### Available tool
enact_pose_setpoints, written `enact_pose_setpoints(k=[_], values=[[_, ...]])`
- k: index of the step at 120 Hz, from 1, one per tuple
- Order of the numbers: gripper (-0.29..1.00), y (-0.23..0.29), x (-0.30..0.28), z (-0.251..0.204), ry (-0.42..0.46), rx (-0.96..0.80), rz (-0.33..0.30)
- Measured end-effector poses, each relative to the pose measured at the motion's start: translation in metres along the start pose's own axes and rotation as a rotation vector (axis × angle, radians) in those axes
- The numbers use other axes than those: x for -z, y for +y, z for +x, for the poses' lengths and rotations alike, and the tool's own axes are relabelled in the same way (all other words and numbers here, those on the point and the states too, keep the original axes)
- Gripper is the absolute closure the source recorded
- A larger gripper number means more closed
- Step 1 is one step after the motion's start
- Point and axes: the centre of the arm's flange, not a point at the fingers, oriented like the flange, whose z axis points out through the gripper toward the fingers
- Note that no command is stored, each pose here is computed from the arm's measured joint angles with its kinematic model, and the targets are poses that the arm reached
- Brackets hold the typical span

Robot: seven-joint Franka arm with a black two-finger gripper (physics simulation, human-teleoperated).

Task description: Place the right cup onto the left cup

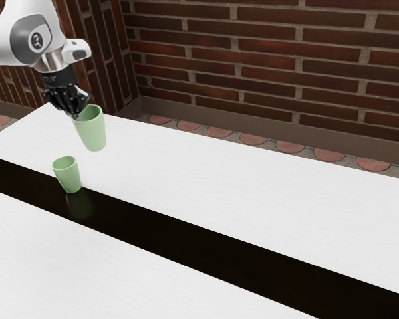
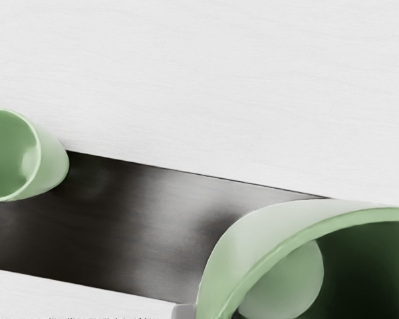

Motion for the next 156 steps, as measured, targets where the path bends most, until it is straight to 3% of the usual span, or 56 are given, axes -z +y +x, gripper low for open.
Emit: enact_pose_setpoints(k=[20,43,74,156], values=[[0.79,-0.073,0.006,-0.003,0.001,0.074,0.013],[0.79,-0.086,-0.005,0.012,-0.012,0.05,0.029],[0.79,-0.144,-0.046,0.033,-0.048,0.093,0.031],[0.79,-0.199,-0.14,0.063,-0.06,0.066,0.003]])
